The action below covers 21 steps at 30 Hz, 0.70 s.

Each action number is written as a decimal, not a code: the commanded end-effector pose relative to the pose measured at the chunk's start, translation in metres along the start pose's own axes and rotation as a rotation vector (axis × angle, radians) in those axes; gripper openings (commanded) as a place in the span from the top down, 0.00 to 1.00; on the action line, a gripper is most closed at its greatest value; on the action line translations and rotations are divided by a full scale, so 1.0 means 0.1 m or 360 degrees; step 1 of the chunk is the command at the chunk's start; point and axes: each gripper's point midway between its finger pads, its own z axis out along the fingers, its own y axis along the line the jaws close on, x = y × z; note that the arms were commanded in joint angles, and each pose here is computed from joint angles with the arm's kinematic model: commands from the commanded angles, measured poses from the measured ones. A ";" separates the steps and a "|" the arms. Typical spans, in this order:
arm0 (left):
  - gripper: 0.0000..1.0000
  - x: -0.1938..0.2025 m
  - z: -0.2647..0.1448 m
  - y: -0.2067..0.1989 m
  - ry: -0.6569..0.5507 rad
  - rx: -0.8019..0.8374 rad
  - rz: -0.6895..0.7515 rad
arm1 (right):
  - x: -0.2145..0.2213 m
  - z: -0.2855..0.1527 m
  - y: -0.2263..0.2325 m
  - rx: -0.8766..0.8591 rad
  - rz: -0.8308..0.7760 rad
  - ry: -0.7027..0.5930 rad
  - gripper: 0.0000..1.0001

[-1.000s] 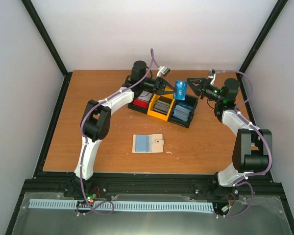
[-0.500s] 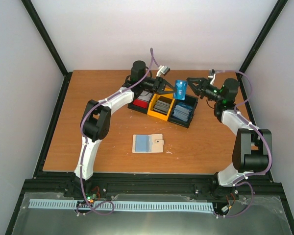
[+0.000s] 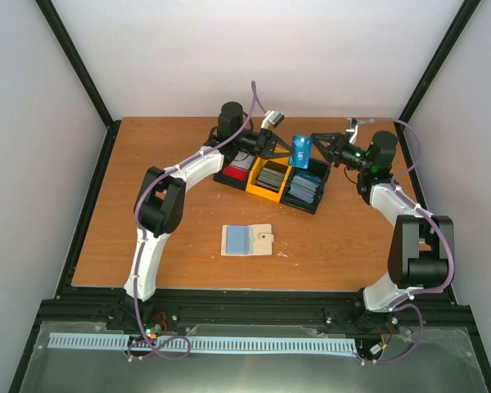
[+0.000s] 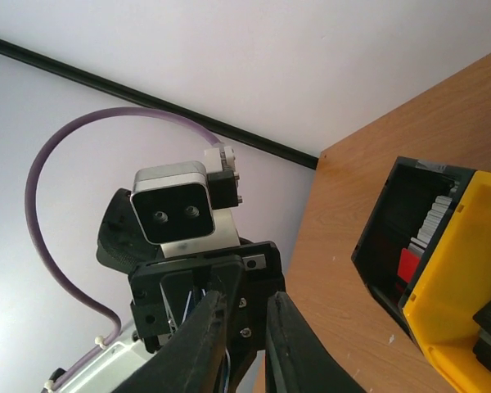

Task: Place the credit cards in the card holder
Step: Pick up the credit card from the storage box.

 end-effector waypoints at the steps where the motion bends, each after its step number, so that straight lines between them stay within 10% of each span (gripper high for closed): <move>1: 0.99 -0.17 -0.07 -0.34 -0.0057 0.0004 0.0171 | 0.21 0.05 -0.12 0.0022 -0.0030 0.0109 0.83; 21: 0.99 -0.26 -0.13 0.19 -0.0176 -0.0038 -0.0264 | 0.35 0.12 -0.17 -0.0166 0.0084 0.0158 0.94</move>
